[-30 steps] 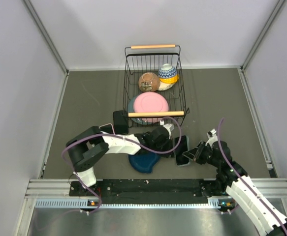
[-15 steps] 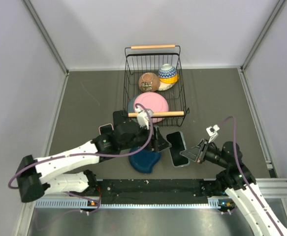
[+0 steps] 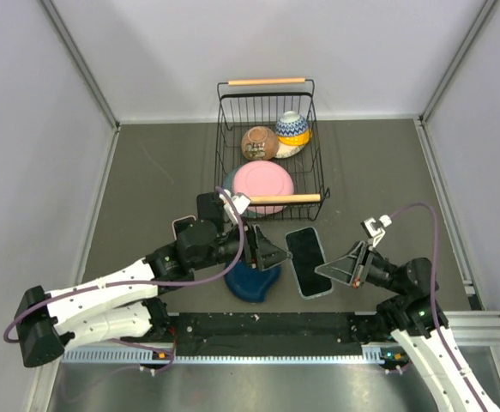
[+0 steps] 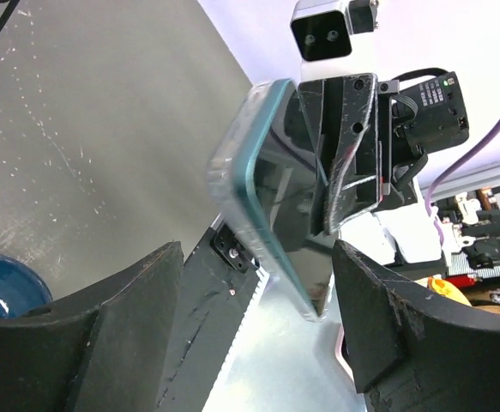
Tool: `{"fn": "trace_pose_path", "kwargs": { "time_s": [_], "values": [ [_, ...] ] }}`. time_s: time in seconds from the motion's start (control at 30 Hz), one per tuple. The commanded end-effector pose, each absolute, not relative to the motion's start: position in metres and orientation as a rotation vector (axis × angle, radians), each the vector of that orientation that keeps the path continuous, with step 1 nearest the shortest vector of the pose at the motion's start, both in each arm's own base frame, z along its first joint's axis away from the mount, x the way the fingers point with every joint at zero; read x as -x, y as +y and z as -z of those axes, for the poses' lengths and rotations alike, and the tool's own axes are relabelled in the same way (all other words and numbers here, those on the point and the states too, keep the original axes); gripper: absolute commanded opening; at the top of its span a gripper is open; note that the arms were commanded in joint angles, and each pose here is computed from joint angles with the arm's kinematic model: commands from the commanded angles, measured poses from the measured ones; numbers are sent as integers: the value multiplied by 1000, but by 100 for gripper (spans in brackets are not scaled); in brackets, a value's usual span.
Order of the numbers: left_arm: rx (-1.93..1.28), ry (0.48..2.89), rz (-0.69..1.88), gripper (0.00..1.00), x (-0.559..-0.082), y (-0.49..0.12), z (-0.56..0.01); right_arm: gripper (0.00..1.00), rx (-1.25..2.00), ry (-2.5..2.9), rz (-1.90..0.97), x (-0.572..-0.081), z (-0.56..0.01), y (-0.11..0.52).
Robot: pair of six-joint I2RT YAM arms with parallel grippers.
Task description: Put the phone into the phone case
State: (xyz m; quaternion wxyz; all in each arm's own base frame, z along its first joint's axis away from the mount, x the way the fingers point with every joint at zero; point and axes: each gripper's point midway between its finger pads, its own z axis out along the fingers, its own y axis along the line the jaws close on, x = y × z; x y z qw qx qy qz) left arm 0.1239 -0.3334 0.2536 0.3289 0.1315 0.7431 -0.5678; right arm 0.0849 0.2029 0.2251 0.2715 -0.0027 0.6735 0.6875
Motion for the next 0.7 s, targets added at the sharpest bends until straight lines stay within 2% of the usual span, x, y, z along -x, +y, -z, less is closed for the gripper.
{"fn": "trace_pose_path", "kwargs": {
  "time_s": [0.0,0.5,0.57,0.67],
  "values": [
    [-310,1771,1587,75,-127,-329,-290,0,161,1520,-1977,-56,-285,194],
    [-302,1685,1746,66,-134,-341,-305,0,173,1519,-2012,-49,-289,193],
    [-312,1680,1768,62,-133,-344,-307,0,170,1533,-2011,-50,-285,194],
    [-330,1682,1785,49,-132,-349,-307,0,169,1546,-2010,-50,-282,194]
  ]
}}
